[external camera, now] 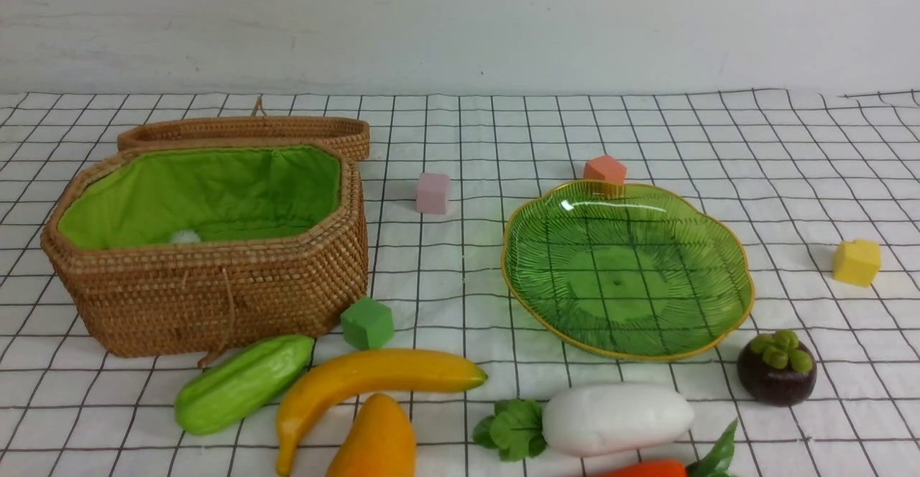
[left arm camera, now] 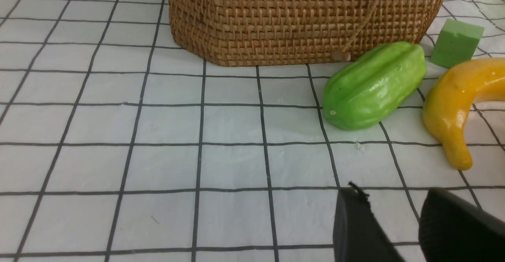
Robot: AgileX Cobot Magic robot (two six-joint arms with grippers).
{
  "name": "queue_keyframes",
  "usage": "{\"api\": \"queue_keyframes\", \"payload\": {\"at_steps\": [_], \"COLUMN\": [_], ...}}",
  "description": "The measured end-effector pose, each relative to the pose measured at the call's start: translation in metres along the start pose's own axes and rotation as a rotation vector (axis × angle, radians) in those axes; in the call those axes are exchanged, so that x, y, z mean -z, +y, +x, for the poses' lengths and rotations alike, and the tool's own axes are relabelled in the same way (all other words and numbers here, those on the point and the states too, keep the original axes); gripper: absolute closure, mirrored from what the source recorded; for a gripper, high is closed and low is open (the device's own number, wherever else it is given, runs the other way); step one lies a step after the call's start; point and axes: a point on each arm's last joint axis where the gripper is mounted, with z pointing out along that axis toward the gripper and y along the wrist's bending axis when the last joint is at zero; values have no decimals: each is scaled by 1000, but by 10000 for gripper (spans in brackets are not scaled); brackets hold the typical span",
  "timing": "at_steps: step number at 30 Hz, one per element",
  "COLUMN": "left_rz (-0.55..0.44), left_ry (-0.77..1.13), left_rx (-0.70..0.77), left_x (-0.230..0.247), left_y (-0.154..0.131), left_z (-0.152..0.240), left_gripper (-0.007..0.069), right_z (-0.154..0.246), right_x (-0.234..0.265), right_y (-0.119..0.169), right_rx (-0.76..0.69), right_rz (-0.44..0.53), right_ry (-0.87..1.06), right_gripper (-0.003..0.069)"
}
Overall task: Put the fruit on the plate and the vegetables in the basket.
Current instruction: Use the right arm to grab a mangosteen and put it into the right plate
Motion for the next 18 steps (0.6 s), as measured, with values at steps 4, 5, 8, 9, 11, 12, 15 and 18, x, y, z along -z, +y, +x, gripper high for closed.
{"api": "queue_keyframes", "payload": {"at_steps": [4, 5, 8, 9, 11, 12, 15, 18], "left_rz": [0, 0, 0, 0, 0, 0, 0, 0], "left_ry": [0, 0, 0, 0, 0, 0, 0, 0], "left_rx": [0, 0, 0, 0, 0, 0, 0, 0], "left_x": [0, 0, 0, 0, 0, 0, 0, 0], "left_y": [0, 0, 0, 0, 0, 0, 0, 0], "left_z": [0, 0, 0, 0, 0, 0, 0, 0], "left_gripper": [386, 386, 386, 386, 386, 386, 386, 386], "right_z": [-4, -8, -23, -29, -34, -39, -55, -92], "right_x": [-1, -1, 2, 5, 7, 9, 19, 44], "right_y": [2, 3, 4, 3, 3, 2, -1, -4], "right_rx": [-44, -96, -204, -247, -287, -311, -377, -546], "right_rz": [-19, -36, -68, -79, -89, -96, -122, -206], "right_ry": [-65, -118, -284, -355, -413, -475, -665, -823], "right_gripper": [414, 414, 414, 414, 414, 414, 414, 414]}}
